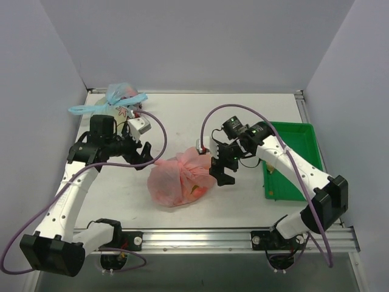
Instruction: Place the fake fruits into the plastic bag and tie a complex knot
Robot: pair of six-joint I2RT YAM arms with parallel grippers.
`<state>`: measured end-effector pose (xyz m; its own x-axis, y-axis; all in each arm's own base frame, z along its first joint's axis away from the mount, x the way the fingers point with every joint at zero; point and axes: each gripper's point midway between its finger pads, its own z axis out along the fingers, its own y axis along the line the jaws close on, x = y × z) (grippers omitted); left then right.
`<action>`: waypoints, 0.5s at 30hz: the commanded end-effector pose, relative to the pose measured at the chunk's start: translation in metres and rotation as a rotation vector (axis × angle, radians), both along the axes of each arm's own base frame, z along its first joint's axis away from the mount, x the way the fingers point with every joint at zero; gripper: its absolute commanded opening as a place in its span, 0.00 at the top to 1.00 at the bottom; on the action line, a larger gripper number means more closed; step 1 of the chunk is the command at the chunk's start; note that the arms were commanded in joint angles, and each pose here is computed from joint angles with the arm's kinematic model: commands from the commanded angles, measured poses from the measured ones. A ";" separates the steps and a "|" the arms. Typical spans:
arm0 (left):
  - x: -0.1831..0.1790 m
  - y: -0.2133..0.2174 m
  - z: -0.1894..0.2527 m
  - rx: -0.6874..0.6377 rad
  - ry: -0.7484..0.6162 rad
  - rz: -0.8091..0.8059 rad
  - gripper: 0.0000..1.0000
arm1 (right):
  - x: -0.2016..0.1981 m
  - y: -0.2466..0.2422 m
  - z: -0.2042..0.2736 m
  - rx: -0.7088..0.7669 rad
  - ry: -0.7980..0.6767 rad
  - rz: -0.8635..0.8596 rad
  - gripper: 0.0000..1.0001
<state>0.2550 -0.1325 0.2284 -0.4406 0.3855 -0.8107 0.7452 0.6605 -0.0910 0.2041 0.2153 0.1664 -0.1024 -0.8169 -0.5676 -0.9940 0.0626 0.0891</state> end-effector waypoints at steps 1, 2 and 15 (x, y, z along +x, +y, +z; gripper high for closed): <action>-0.012 -0.004 -0.004 0.034 0.035 -0.140 0.06 | 0.013 0.006 -0.014 -0.084 -0.043 -0.005 0.03; -0.011 -0.001 -0.008 0.076 0.008 -0.194 0.06 | 0.014 0.007 -0.018 -0.098 -0.041 0.002 0.08; 0.018 0.038 -0.065 0.417 -0.199 -0.384 0.05 | 0.026 0.016 -0.050 -0.166 -0.063 -0.102 0.99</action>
<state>0.2591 -0.0953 0.1674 -0.2453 0.7343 -0.6329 0.8925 0.4260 0.1484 0.2317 0.2366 0.1227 -0.1335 -0.8780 -0.4596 -0.9895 0.1439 0.0127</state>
